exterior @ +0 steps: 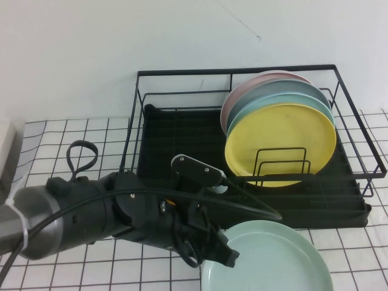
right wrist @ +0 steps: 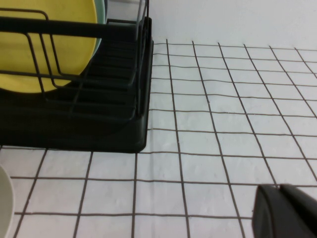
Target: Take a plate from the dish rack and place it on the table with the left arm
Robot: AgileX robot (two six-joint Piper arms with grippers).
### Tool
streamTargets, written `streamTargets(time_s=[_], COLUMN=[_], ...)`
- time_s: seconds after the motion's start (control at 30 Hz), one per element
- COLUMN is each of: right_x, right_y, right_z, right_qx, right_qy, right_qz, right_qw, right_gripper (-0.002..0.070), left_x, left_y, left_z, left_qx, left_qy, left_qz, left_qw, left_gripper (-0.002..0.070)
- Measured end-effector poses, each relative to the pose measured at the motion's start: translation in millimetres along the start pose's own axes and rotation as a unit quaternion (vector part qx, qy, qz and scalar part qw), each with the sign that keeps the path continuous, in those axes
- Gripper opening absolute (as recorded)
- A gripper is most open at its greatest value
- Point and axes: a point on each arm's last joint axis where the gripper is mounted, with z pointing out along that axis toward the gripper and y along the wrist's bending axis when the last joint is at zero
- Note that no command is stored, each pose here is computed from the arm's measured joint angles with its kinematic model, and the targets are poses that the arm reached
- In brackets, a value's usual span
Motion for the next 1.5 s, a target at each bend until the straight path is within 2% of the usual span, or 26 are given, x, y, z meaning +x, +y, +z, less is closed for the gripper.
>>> streamTargets(time_s=[0.77,0.87,1.03,1.13,1.2,1.27,1.4,1.5], right_x=[0,0,0,0,0,0,0,0], right_y=[0,0,0,0,0,0,0,0], right_z=[0,0,0,0,0,0,0,0], right_qx=[0.000,0.000,0.000,0.000,0.000,0.000,0.000,0.000], right_qy=[0.000,0.000,0.000,0.000,0.000,0.000,0.000,0.000], right_qz=[0.000,0.000,0.000,0.000,0.000,0.000,0.000,0.000], right_qw=[1.000,1.000,1.000,1.000,1.000,1.000,1.000,1.000], right_gripper=[-0.0001,-0.0001,-0.0001,-0.0001,-0.0001,-0.0001,-0.0001,-0.0001], left_x=[5,5,1,-7,-15,-24,-36,-42], left_y=[3.8,3.8,2.6,-1.2,-6.4,-12.5,-26.5,-35.8], left_z=[23,23,22,19,12,1,-33,-62], left_qx=[0.020,0.020,0.022,0.033,0.045,0.055,0.068,0.068], left_qy=[0.008,0.008,0.002,-0.005,-0.016,-0.034,-0.079,-0.119], left_qz=[0.015,0.016,0.031,0.042,0.050,0.061,0.107,0.140], left_qw=[1.000,1.000,0.999,0.999,0.998,0.996,0.989,0.981], left_gripper=[0.0017,0.0118,0.0386,0.0448,0.0432,0.0364,0.0104,0.0031])
